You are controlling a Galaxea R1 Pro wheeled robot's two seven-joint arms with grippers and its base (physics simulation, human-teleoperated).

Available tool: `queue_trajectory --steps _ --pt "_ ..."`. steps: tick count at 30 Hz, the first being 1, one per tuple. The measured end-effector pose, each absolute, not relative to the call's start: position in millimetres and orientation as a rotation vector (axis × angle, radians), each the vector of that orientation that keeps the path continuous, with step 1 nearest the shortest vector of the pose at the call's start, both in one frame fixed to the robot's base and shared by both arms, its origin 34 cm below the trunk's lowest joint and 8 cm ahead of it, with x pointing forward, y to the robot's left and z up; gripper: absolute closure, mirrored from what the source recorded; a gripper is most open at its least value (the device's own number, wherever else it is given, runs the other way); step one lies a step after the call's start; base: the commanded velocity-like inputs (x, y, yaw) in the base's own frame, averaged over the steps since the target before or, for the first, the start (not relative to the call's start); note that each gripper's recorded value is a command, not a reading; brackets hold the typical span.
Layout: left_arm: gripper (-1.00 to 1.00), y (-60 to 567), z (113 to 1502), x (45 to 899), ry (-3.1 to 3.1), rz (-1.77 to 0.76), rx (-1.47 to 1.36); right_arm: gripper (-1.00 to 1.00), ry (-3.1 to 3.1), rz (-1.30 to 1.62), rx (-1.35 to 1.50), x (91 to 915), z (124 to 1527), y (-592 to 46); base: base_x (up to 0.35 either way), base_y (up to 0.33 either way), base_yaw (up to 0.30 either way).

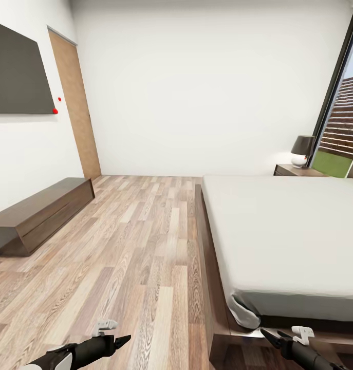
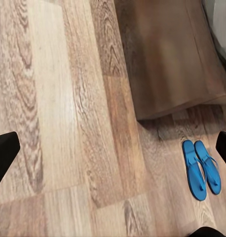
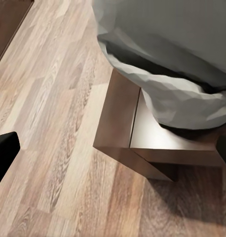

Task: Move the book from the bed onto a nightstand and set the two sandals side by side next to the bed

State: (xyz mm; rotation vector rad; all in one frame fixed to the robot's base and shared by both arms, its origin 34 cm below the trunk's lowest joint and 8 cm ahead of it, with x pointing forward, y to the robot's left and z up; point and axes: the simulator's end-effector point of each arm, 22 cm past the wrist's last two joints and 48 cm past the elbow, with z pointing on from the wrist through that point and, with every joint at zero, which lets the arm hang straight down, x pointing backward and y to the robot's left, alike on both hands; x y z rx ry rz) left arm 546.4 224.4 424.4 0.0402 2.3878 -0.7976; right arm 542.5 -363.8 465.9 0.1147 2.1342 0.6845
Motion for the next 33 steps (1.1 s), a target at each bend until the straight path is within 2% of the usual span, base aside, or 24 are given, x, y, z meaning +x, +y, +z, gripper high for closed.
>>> queue_trajectory --steps 21,33 --pt "-1.0 224 441 550 2.389 -0.798 0.041 -1.0 2.136 0.685 0.113 546 483 -364 0.0 0.0 -0.003" --pt "-1.0 224 444 551 2.382 -0.796 0.043 -1.0 2.129 0.685 0.112 547 486 -364 0.0 0.0 -0.217"
